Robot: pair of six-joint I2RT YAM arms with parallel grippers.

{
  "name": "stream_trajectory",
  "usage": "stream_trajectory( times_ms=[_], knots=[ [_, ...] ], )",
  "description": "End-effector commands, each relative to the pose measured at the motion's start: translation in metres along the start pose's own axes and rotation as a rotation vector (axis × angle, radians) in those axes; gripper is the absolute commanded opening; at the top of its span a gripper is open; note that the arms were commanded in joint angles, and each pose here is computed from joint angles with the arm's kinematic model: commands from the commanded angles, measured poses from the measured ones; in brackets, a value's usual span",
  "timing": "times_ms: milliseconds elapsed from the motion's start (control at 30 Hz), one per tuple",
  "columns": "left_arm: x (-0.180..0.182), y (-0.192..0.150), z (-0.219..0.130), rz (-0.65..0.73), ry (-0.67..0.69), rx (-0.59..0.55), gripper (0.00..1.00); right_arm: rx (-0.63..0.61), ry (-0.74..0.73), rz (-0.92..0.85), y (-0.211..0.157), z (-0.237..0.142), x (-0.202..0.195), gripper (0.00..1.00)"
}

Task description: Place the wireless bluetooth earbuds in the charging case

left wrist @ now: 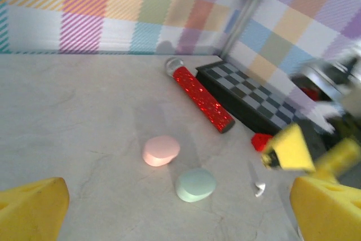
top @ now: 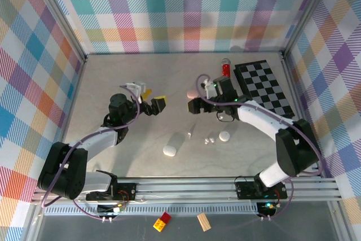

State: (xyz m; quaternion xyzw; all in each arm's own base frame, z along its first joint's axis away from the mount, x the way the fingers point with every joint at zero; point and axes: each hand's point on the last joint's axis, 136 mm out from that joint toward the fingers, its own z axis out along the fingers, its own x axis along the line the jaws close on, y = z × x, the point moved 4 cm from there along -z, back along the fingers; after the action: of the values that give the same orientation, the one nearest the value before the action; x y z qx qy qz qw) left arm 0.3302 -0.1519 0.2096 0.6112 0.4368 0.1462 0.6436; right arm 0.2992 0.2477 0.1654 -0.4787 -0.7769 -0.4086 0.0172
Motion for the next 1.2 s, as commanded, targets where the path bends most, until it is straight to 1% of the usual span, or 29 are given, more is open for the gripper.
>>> stream_trajectory(
  times_ms=[0,33,133,300,467,600,667,767,900,1000,1167],
  knots=[
    [0.017,0.013,-0.004,-0.082,0.08,-0.075,1.0,0.085,0.0,-0.306,-0.037,0.008,0.035,0.91],
    [0.021,0.013,-0.006,-0.087,0.104,-0.076,1.0,0.093,0.024,-0.376,-0.046,0.011,0.048,0.92],
    [0.028,0.015,-0.01,-0.083,0.148,-0.068,1.0,0.092,0.108,-0.492,-0.066,0.019,0.08,0.93],
    [0.026,0.017,-0.016,-0.065,0.16,-0.063,1.0,0.132,0.218,-0.592,-0.098,0.033,0.118,0.94],
    [0.025,0.017,-0.016,-0.064,0.149,-0.059,1.0,0.199,0.218,-0.63,-0.121,0.053,0.129,0.95],
    [0.025,0.018,-0.014,-0.058,0.148,-0.058,1.0,0.243,0.2,-0.629,-0.131,0.068,0.123,0.95],
    [0.026,0.018,-0.015,-0.052,0.155,-0.056,1.0,0.265,0.2,-0.654,-0.135,0.073,0.121,0.91],
    [0.026,0.017,-0.016,-0.04,0.163,-0.046,1.0,0.29,0.197,-0.665,-0.14,0.079,0.118,0.79],
    [0.026,0.016,-0.017,-0.033,0.167,-0.042,1.0,0.314,0.174,-0.688,-0.146,0.086,0.111,0.68],
    [0.026,0.016,-0.017,-0.031,0.168,-0.04,1.0,0.321,0.173,-0.697,-0.148,0.089,0.109,0.65],
    [0.026,0.016,-0.016,-0.026,0.168,-0.039,1.0,0.332,0.163,-0.708,-0.15,0.091,0.107,0.53]
  ],
)
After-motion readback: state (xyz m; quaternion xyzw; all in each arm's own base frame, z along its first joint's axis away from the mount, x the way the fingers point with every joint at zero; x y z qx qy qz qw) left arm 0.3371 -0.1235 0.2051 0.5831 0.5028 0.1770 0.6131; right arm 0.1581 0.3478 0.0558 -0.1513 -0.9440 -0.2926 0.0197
